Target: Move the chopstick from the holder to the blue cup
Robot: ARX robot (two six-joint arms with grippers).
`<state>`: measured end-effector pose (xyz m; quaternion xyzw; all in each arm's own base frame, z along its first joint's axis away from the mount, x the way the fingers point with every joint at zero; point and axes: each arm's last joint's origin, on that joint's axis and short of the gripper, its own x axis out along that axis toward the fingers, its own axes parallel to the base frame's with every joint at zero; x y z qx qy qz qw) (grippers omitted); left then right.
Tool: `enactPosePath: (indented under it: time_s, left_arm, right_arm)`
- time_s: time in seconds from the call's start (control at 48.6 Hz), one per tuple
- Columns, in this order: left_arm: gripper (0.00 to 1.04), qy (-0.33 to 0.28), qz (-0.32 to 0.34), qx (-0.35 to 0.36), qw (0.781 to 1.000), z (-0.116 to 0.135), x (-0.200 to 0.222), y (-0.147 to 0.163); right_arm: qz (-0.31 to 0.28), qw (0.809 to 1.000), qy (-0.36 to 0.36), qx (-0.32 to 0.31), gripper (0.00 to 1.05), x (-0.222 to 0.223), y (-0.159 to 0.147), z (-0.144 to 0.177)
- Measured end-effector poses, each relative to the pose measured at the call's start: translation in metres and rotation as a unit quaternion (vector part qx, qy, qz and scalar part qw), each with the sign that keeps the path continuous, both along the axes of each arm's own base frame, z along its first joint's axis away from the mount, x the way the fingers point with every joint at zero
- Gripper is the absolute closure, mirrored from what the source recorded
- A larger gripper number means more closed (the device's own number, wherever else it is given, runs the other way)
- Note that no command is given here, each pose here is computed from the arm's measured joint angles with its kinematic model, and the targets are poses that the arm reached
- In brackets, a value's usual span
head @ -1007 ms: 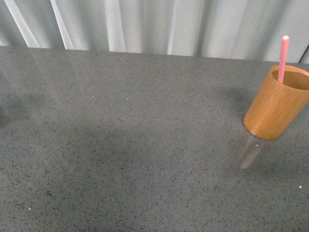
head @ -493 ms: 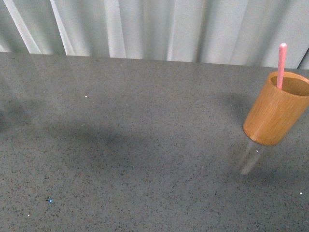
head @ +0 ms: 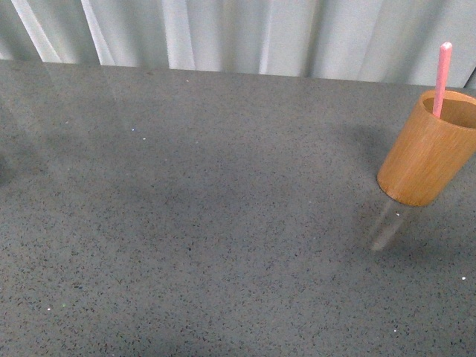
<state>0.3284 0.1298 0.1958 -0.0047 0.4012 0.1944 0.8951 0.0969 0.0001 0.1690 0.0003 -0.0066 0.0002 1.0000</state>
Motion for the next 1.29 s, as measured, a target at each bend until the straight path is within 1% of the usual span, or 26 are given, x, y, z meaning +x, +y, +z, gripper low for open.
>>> enactPosePath:
  time_s: [0.144, 0.329, 0.452, 0.678, 0.904, 1.295]
  left_arm:
    - [0.07, 0.008, 0.001, -0.004, 1.0, -0.008, 0.011, 0.005]
    - [0.07, 0.031, 0.013, -0.004, 0.999, -0.031, 0.016, 0.015]
    - [0.07, 0.038, 0.018, -0.002, 0.999, -0.039, 0.018, 0.02]
    - [0.07, 0.031, 0.019, 0.005, 0.999, -0.041, 0.029, 0.025]
    - [0.07, 0.043, 0.031, 0.01, 0.999, -0.055, 0.036, 0.029]
    - [0.07, 0.05, 0.031, 0.001, 0.998, -0.06, 0.04, 0.019]
  right_arm:
    - [0.0, 1.0, 0.0, 0.0, 0.1, 0.0, 0.0, 0.0]
    - [0.0, 1.0, 0.0, 0.0, 0.1, 0.0, 0.0, 0.0]
    - [0.0, 1.0, 0.0, 0.0, 0.1, 0.0, 0.0, 0.0]
    - [0.0, 1.0, 0.0, 0.0, 0.1, 0.0, 0.0, 0.0]
    - [0.0, 1.0, 0.0, 0.0, 0.1, 0.0, 0.0, 0.0]
    - [0.0, 1.0, 0.0, 0.0, 0.1, 0.0, 0.0, 0.0]
